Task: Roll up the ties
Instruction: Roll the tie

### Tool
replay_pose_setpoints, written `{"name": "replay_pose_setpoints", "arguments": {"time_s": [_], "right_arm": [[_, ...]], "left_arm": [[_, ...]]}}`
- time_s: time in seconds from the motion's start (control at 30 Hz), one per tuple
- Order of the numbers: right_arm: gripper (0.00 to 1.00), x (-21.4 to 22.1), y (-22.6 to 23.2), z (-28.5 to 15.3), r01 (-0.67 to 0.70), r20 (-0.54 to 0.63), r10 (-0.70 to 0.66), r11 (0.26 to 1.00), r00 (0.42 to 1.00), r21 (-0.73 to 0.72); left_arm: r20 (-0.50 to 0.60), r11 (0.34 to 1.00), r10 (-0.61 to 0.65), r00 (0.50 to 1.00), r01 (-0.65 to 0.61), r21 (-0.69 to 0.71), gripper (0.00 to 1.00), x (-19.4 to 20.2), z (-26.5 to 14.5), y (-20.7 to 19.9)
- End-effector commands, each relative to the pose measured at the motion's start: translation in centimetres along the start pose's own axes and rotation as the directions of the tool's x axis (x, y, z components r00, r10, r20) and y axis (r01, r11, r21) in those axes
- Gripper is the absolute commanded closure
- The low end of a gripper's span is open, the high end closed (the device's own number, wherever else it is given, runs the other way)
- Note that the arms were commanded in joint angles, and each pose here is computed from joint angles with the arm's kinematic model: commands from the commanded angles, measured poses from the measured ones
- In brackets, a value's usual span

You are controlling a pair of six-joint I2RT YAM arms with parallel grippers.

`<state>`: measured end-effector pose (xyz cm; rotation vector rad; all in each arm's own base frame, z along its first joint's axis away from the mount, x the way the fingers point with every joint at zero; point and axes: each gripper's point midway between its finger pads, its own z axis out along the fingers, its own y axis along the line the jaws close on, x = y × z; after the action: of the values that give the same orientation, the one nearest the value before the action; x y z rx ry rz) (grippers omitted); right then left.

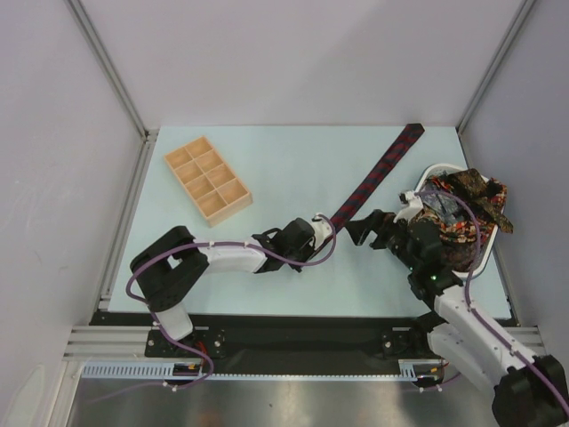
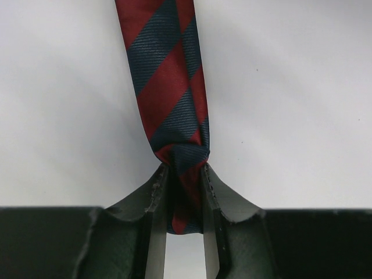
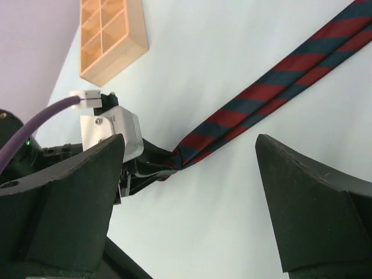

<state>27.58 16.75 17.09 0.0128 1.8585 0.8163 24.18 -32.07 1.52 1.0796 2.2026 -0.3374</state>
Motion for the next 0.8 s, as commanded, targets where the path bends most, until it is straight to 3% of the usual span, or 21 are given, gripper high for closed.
{"name": "replay_pose_setpoints", "arguments": {"time_s": [0.0, 0.1, 0.2, 0.33, 0.47, 0.53, 0.57, 0.6, 0.67, 0.77], "right_arm": [[0.0, 1.6, -2.4, -1.7, -0.092, 0.016, 0.091, 0.991, 0.996, 0.1], [0.03, 3.2, -1.6, -2.6, -0.022, -0.069, 0.026, 0.998, 0.997, 0.057], [0.2, 5.9, -1.1, -3.9, 0.041, -0.166, -0.034, 0.998, 0.986, 0.041], [0.38, 7.6, 1.3, -4.8, 0.133, -0.195, -0.134, 0.991, 0.972, -0.018], [0.42, 9.1, 3.9, -5.3, 0.238, -0.206, -0.251, 0.968, 0.946, -0.083], [0.44, 9.0, 4.0, -5.2, 0.311, -0.177, -0.312, 0.95, 0.933, -0.034], [0.45, 10.7, 5.7, -5.8, 0.359, -0.2, -0.372, 0.928, 0.906, -0.1], [0.44, 9.8, 5.7, -5.6, 0.398, -0.157, -0.399, 0.917, 0.903, -0.042], [0.45, 11.1, 8.1, -6.7, 0.48, -0.133, -0.491, 0.871, 0.861, -0.107], [0.44, 11.0, 9.3, -7.1, 0.587, -0.066, -0.59, 0.807, 0.804, -0.065]], "left_arm": [[-0.088, 1.0, 0.016, 0.996, -0.015, 0.013, 0.71, 2.6, 0.6, -0.4], [-0.085, 1.0, 0.016, 0.996, -0.014, 0.016, 0.71, 2.5, 0.5, -0.5], [-0.09, 1.0, 0.015, 0.996, -0.014, 0.013, 0.71, 2.6, 0.5, -0.4], [-0.088, 1.0, 0.016, 0.996, -0.014, 0.016, 0.71, 2.6, 0.5, -0.4], [-0.087, 1.0, 0.014, 0.996, -0.013, 0.017, 0.71, 2.5, 0.4, -0.5], [-0.089, 1.0, 0.012, 0.996, -0.01, 0.016, 0.71, 2.6, 0.4, -0.4], [-0.089, 1.0, 0.014, 0.996, -0.013, 0.019, 0.71, 2.6, 0.4, -0.5], [-0.093, 1.0, 0.012, 0.996, -0.01, 0.017, 0.71, 2.7, 0.5, -0.5], [-0.093, 1.0, 0.013, 0.996, -0.011, 0.021, 0.71, 2.7, 0.5, -0.6], [-0.092, 1.0, 0.013, 0.996, -0.011, 0.023, 0.71, 2.6, 0.5, -0.6]]}}
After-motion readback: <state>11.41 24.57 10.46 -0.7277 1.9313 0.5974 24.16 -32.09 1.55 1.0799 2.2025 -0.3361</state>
